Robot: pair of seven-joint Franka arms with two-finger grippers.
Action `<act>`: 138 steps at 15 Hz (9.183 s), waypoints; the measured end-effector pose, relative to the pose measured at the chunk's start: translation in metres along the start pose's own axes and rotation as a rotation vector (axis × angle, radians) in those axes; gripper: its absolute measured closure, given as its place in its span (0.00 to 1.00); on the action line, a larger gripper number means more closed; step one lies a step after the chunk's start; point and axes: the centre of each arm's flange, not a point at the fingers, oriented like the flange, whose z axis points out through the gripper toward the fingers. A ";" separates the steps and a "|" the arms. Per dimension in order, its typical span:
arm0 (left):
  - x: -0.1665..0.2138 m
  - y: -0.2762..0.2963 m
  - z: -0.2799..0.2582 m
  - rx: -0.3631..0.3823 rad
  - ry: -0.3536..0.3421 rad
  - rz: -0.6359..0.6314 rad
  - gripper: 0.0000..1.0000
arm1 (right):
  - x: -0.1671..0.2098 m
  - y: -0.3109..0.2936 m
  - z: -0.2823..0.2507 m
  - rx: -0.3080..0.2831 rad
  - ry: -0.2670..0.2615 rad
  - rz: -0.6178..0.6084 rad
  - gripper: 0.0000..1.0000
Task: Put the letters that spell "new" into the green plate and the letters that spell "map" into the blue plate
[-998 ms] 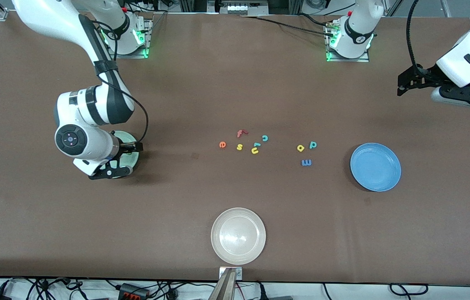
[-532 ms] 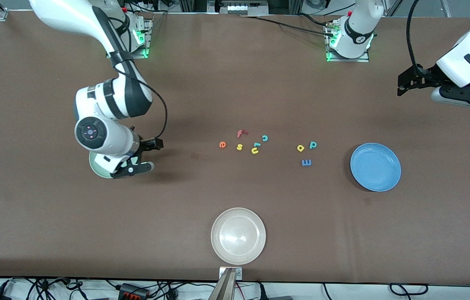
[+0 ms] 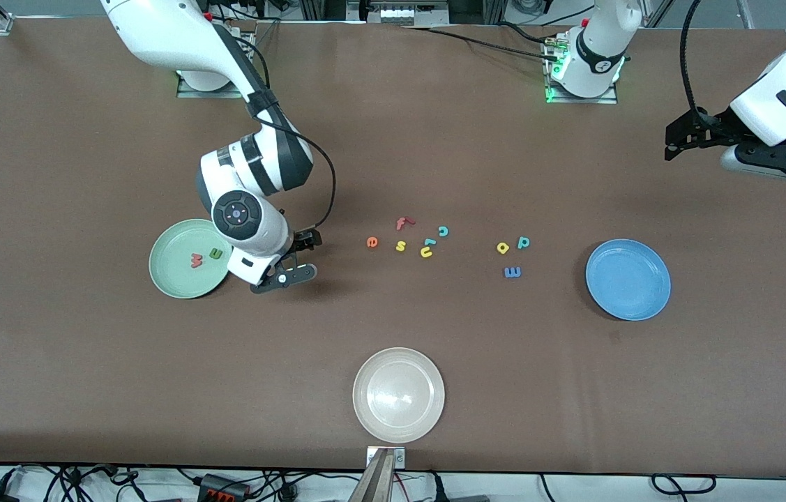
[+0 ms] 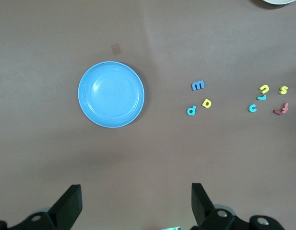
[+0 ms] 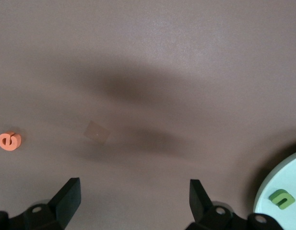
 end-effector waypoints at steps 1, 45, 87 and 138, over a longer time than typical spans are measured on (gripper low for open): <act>0.000 0.000 0.000 0.000 0.000 0.000 0.00 | 0.000 0.000 -0.001 0.000 0.002 0.000 0.00; 0.000 0.002 0.000 0.000 0.000 0.003 0.00 | -0.006 -0.178 0.074 -0.010 0.089 0.407 0.15; 0.041 0.123 0.442 -0.028 -0.056 0.359 0.02 | -0.003 -0.174 0.092 0.012 0.069 0.412 0.56; 0.111 0.166 0.392 0.103 -0.033 0.870 0.04 | -0.053 0.274 0.079 -0.087 -0.168 0.167 0.72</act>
